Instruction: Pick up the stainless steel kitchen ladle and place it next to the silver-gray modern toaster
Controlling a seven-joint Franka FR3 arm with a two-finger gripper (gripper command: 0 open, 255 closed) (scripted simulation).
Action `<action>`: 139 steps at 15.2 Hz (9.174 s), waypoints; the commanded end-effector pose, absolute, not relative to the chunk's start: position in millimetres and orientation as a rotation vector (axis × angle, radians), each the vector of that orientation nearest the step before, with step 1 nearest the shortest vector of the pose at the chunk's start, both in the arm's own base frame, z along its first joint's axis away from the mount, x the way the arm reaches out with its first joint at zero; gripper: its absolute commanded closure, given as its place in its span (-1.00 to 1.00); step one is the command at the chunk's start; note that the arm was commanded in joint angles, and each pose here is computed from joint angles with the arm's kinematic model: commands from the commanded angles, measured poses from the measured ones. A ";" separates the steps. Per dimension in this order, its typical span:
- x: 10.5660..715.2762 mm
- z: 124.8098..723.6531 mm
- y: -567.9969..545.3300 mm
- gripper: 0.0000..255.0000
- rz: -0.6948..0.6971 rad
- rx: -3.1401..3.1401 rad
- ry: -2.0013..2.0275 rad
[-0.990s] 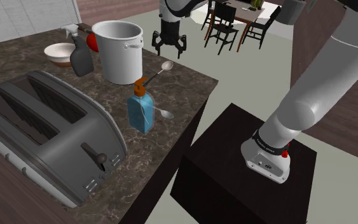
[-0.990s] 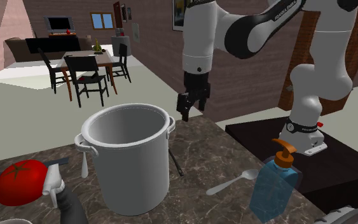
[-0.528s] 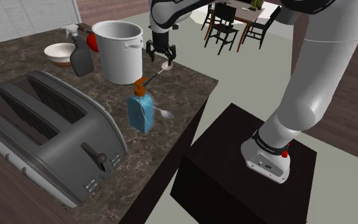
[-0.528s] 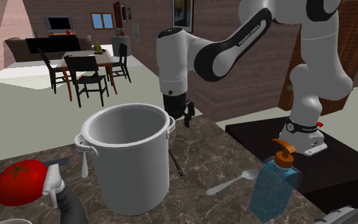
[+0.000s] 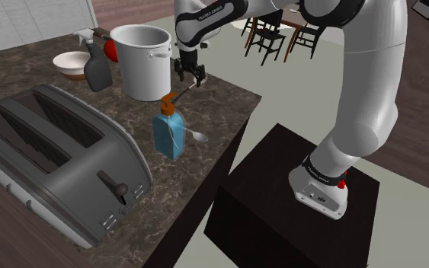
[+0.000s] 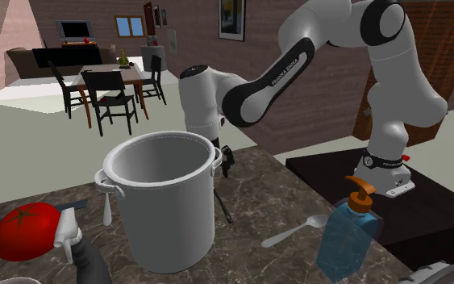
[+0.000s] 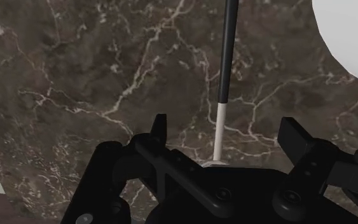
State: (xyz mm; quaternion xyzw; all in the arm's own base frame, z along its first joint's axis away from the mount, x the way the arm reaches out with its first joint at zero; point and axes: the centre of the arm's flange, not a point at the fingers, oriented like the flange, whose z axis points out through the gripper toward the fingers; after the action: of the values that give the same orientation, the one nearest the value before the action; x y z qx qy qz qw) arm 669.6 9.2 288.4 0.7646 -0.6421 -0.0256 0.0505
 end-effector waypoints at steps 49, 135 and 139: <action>668.9 407.4 8.5 1.00 -0.078 2.325 -1.958; 311.8 492.7 452.1 1.00 -0.078 2.325 -1.958; 311.8 471.6 452.1 1.00 -0.078 2.325 -1.958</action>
State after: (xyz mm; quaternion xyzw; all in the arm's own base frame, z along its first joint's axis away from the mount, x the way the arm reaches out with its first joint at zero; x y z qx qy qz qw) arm 311.7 451.6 476.4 0.7638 -0.6430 -0.0255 0.0506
